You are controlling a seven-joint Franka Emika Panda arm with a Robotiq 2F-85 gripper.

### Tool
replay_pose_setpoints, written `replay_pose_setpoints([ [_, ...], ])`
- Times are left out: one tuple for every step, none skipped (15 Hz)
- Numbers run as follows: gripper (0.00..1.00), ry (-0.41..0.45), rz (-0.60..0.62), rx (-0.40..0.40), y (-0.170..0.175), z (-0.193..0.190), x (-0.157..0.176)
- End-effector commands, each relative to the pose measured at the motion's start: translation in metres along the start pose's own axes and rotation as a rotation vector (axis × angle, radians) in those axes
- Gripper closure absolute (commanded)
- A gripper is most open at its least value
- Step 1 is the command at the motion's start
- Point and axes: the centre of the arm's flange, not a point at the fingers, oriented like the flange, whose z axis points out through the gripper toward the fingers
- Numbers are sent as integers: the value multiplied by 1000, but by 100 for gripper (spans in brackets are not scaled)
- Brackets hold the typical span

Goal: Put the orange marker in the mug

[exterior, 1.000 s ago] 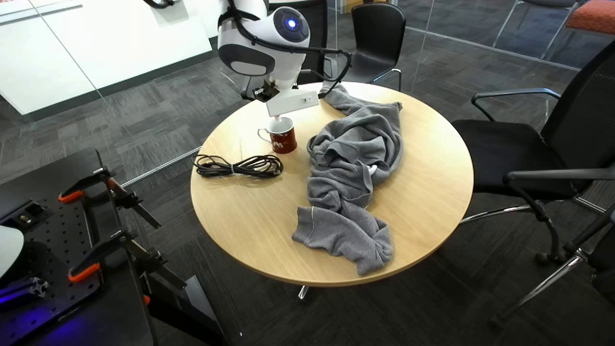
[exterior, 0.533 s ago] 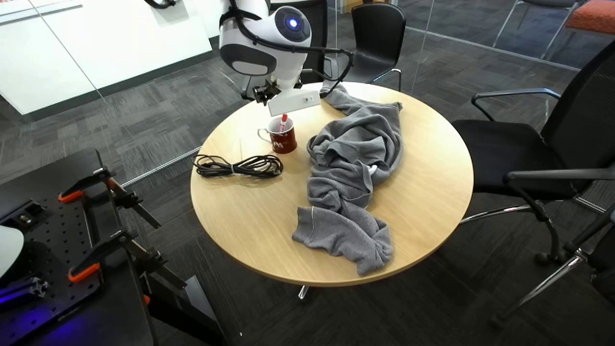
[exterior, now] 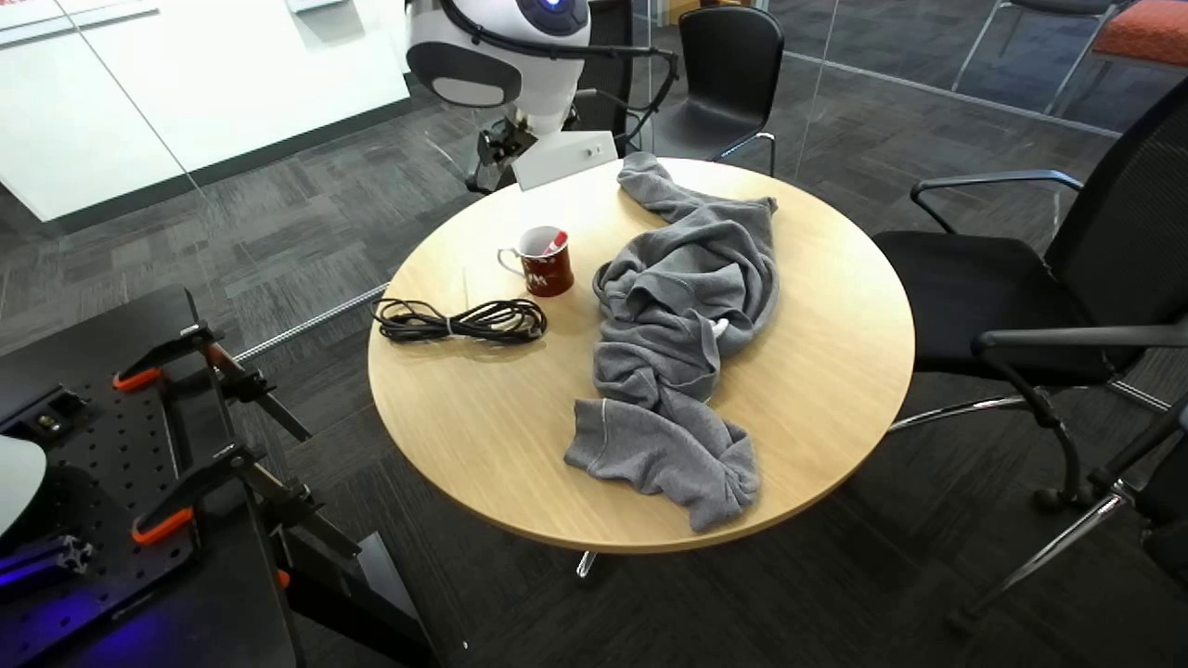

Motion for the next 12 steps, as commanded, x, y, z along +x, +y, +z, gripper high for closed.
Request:
replay_pose_setpoints([
  [0, 25, -50, -59, -30, -50, 30],
  [0, 29, -49, -73, -37, -62, 37],
  [0, 34, -59, -86, -44, -72, 44],
  [0, 37, -70, -100, -54, -83, 51],
  [0, 37, -68, -117, -61, -92, 57],
  [0, 44, -76, -128, -71, -101, 63],
  [0, 48, -84, -148, -79, -109, 68],
  [0, 54, -91, -160, -87, -116, 72],
  [0, 59, -96, -178, -95, -123, 76],
  [0, 65, -100, -197, -102, -129, 80],
  [0, 74, -111, -212, -109, -136, 82],
  [0, 85, -83, -192, -75, -111, 73],
])
